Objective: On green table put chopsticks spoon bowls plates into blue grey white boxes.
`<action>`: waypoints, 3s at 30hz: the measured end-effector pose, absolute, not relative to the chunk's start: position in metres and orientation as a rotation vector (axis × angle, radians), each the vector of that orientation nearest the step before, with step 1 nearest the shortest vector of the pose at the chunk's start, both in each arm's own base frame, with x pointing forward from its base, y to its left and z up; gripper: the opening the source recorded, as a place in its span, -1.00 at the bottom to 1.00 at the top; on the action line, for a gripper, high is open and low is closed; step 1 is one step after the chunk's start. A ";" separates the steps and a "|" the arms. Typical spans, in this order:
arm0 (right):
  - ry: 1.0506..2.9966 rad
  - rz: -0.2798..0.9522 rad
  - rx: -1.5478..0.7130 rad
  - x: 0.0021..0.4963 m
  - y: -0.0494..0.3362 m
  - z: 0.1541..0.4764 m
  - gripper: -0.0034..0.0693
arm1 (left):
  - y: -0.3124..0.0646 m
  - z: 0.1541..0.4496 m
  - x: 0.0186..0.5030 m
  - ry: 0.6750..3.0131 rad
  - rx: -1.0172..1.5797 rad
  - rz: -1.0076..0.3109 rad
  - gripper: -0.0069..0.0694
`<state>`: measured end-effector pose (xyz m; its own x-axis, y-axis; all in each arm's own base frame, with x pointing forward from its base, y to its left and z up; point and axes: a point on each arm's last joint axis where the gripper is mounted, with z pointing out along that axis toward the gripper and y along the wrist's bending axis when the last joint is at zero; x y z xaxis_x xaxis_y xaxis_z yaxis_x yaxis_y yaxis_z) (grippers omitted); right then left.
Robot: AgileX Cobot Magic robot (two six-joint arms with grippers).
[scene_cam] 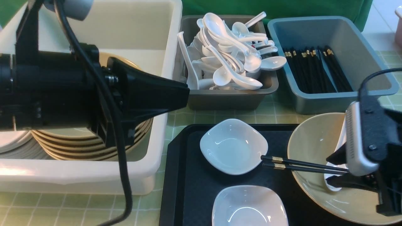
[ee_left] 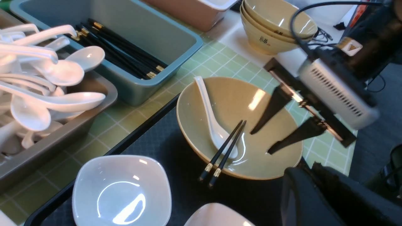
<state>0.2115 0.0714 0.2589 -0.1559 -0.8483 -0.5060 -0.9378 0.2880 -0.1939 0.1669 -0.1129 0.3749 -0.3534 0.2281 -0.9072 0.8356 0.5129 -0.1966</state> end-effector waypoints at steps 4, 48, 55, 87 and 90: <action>2.040 0.151 -1.661 0.230 0.073 0.248 -0.02 | -0.113 0.375 0.167 1.856 0.886 -0.849 -0.82; 2.197 0.221 -1.361 0.326 0.078 0.308 -0.55 | -0.112 0.374 0.168 1.862 0.897 -0.816 -0.82; 2.156 0.138 -0.640 0.397 0.047 0.344 -0.55 | -0.110 0.375 0.172 1.848 0.854 -0.781 -0.82; 2.310 0.171 -0.469 0.430 0.023 0.324 0.05 | -0.112 0.372 0.163 1.896 0.948 -0.839 -0.82; 2.281 0.183 -0.518 0.388 0.025 0.377 0.08 | -0.112 0.373 0.157 1.897 0.980 -0.856 -0.82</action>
